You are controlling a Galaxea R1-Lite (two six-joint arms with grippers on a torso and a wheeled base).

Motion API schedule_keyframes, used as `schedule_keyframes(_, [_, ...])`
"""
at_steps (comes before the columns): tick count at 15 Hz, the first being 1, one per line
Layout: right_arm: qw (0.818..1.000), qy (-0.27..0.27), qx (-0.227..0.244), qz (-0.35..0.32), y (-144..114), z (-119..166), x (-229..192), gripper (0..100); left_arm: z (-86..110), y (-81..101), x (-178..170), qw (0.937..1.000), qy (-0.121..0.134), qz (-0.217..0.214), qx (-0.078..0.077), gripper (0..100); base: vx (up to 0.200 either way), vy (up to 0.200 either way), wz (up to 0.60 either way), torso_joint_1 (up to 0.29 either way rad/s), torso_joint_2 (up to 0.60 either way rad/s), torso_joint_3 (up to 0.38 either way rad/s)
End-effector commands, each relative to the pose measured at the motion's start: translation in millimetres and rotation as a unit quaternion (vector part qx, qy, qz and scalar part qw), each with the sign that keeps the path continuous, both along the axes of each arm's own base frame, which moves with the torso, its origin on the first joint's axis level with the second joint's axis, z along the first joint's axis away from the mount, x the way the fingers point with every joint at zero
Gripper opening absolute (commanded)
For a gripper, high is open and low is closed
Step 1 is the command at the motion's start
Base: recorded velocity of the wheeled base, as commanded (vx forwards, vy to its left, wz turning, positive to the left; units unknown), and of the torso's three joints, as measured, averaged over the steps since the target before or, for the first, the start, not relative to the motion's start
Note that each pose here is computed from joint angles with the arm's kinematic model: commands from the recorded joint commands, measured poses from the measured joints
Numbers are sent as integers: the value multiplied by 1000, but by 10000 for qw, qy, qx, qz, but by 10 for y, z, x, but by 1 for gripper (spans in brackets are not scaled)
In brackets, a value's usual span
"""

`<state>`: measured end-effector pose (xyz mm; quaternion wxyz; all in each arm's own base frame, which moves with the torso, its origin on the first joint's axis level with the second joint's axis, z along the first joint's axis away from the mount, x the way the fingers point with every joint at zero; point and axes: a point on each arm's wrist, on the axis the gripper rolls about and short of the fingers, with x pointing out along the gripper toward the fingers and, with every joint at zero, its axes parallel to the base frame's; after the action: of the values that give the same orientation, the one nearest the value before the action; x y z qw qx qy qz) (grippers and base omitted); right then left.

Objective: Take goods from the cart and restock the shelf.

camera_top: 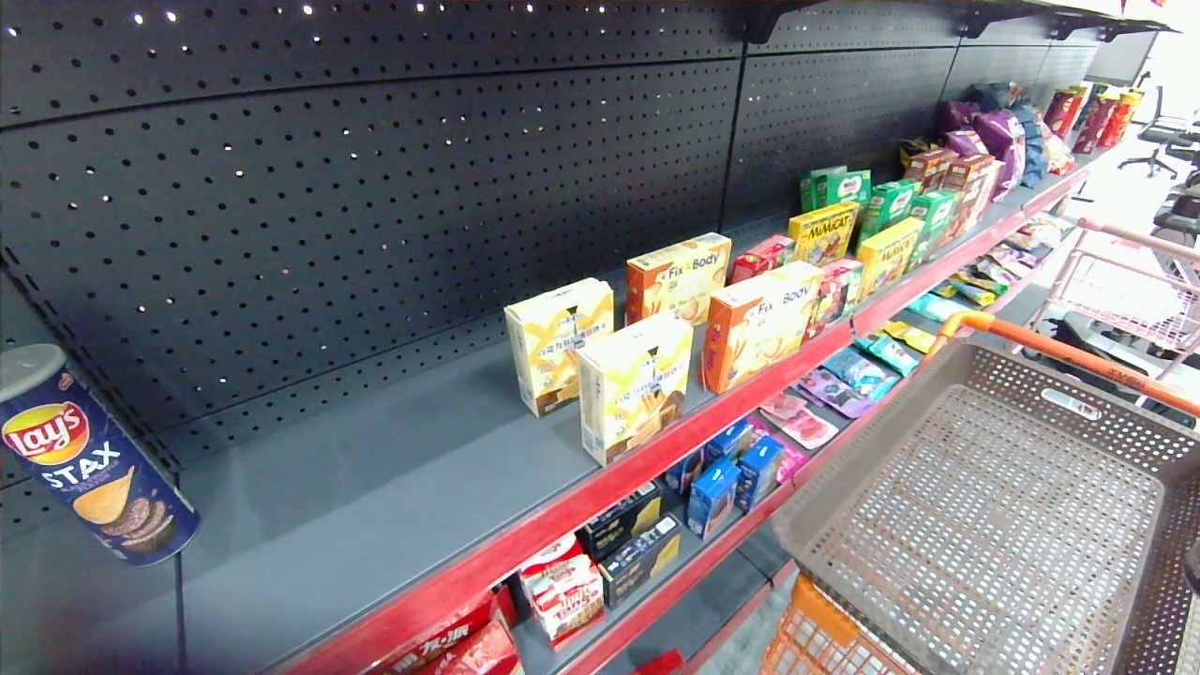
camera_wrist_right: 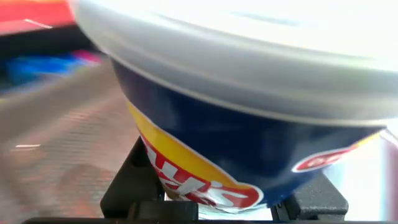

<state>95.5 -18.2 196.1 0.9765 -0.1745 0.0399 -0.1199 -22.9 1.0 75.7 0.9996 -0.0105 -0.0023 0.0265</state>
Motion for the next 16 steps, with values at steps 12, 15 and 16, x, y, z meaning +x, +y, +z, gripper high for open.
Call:
schedule_keyframes(12, [9870, -119, 156, 1596, 160, 206, 215, 0, 1, 0, 1, 10000, 5, -4, 5, 100, 0, 0, 0, 0, 0, 0])
schedule_keyframes(15, [9872, -77, 117, 1589, 161, 178, 205, 0, 1, -1, 1, 10000, 6, -12, 12, 100, 0, 0, 0, 0, 0, 0])
schedule_keyframes(16, [9872, -107, 111, 1590, 161, 193, 207, 0, 1, -1, 1, 10000, 6, -12, 12, 100, 0, 0, 600, 2, 2, 2])
